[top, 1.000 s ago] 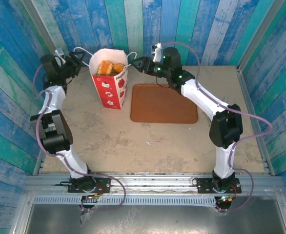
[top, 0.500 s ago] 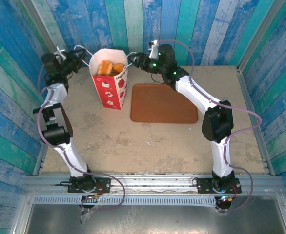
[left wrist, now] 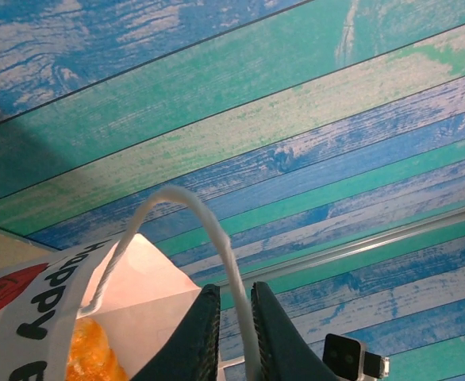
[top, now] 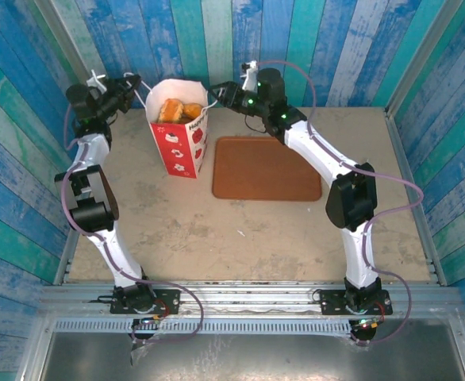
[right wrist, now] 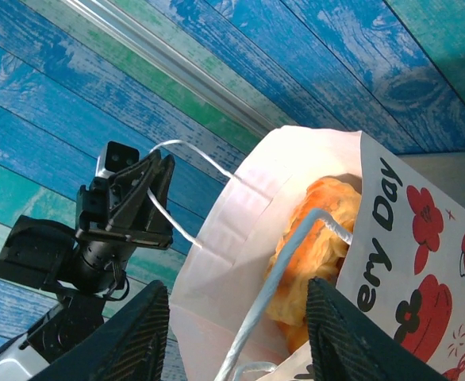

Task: Take the fake bread out of the paper bag

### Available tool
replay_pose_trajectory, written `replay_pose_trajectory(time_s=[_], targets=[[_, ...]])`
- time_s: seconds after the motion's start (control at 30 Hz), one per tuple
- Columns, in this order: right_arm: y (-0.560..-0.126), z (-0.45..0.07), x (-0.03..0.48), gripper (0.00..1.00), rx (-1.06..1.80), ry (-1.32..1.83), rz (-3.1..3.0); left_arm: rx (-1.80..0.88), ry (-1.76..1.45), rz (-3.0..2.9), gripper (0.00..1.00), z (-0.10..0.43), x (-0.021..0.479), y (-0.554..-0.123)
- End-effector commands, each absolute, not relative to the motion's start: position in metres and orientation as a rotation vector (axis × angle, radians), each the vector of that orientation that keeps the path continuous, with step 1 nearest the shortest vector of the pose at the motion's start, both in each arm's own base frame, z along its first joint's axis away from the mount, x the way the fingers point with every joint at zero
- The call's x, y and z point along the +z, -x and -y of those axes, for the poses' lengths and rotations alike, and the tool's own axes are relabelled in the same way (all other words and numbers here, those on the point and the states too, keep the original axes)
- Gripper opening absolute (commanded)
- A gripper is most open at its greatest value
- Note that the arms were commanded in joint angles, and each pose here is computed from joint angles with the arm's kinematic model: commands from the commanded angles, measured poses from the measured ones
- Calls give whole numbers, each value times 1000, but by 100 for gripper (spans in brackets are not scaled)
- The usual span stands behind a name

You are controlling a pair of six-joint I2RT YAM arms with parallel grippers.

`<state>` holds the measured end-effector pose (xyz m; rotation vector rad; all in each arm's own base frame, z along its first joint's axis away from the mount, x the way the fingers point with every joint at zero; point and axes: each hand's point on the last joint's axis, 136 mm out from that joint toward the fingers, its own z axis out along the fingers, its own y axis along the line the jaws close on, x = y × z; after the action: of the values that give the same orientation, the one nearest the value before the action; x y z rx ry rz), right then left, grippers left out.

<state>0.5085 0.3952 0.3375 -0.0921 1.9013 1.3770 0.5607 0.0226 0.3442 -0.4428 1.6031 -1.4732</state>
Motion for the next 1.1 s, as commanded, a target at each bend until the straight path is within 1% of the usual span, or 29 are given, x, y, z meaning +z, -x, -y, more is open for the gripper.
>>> replay_pose_trajectory(time_s=[0.0,0.1,0.27,0.47,0.73,0.83,1.0,1.03,1.07], targets=[[-512,-399,336,45,1398,102,-1898,-1489,396,-1595,17,-25,339,-570],[-512,-398,334,43,1398,98,-1903,-1514,362,-1581,19,-24,347,-572],[-512,-398,334,41,1399,98,-1904,-1526,340,-1576,19,-23,353,-576],[-512,-398,333,40,1401,94,-1907,-1543,340,-1587,18,-23,349,-581],[-512,-398,333,41,1409,92,-1906,-1557,344,-1603,23,-24,344,-588],[-511,-398,335,41,1411,95,-1903,-1554,340,-1600,20,-24,346,-589],[-511,-397,336,41,1404,95,-1899,-1553,330,-1594,4,-23,351,-586],[-511,-396,337,40,1401,95,-1897,-1551,328,-1590,0,-22,353,-585],[-511,-397,337,37,1401,97,-1897,-1548,325,-1587,0,-23,356,-584]])
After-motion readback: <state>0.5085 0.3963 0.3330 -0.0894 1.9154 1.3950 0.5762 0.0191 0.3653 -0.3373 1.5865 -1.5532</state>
